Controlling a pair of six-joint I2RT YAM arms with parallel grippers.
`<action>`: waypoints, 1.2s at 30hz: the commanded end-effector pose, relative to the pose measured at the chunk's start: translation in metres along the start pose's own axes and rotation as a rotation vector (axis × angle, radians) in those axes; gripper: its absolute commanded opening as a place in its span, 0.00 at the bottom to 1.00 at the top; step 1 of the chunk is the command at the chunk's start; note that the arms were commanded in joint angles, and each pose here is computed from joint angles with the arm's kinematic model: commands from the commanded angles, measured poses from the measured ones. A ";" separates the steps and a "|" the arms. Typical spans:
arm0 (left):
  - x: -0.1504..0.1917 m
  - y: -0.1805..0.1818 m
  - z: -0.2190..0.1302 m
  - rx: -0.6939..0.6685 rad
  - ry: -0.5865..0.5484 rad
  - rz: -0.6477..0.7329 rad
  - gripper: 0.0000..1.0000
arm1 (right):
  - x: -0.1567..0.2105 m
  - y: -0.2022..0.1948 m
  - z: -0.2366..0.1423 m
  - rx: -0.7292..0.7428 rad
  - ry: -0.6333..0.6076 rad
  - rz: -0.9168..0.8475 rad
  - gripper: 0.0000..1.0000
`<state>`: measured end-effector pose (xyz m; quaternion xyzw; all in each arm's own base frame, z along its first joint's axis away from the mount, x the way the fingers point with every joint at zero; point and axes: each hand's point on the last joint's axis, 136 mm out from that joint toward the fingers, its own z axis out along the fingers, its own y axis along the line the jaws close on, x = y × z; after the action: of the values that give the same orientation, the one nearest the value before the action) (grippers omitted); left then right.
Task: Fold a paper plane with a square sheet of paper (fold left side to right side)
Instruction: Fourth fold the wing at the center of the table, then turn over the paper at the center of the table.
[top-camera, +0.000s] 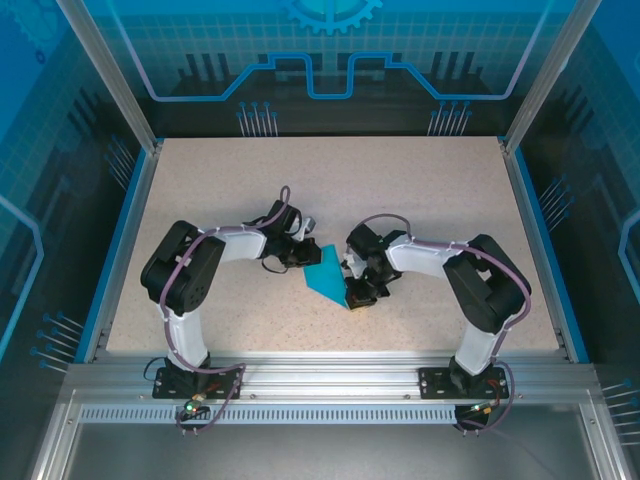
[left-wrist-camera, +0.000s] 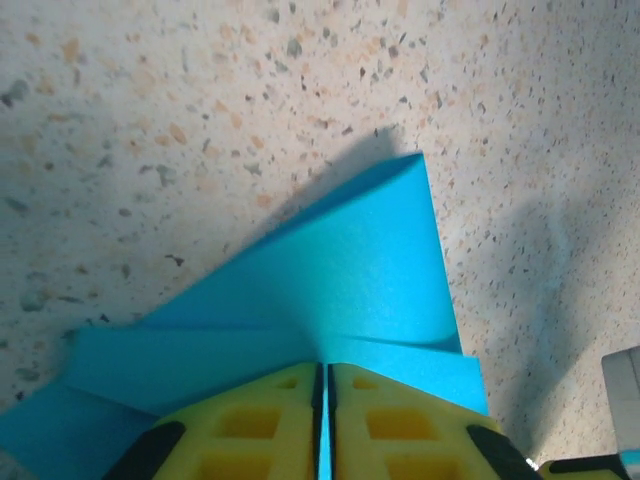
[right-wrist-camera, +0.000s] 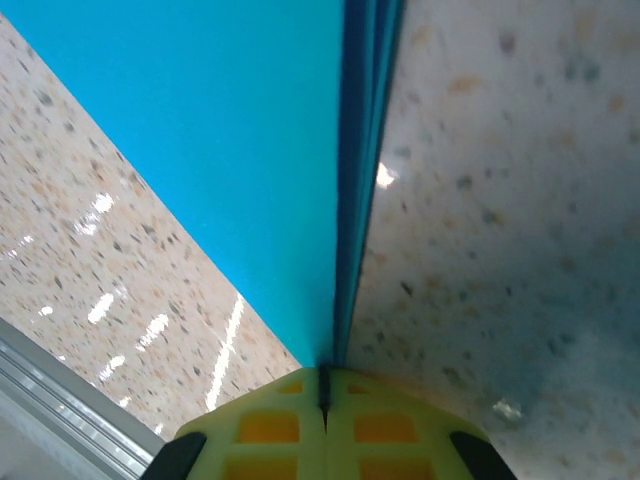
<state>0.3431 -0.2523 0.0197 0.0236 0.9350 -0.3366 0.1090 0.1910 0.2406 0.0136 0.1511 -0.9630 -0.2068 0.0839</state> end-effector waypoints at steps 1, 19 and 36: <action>-0.018 -0.020 -0.016 0.041 -0.032 0.027 0.18 | 0.011 0.000 -0.013 -0.002 0.012 0.005 0.00; -0.014 -0.015 -0.081 0.105 -0.161 -0.092 0.48 | -0.093 0.014 -0.105 -0.137 -0.567 -0.069 0.39; -0.009 -0.022 -0.022 0.207 -0.032 -0.135 0.44 | -0.082 -0.013 -0.138 -0.158 -0.743 0.073 0.61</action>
<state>0.3366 -0.2402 0.0425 -0.0483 0.9049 -0.4121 0.0953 0.2983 0.2099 0.1146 0.0364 -0.9212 -0.3091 -0.2336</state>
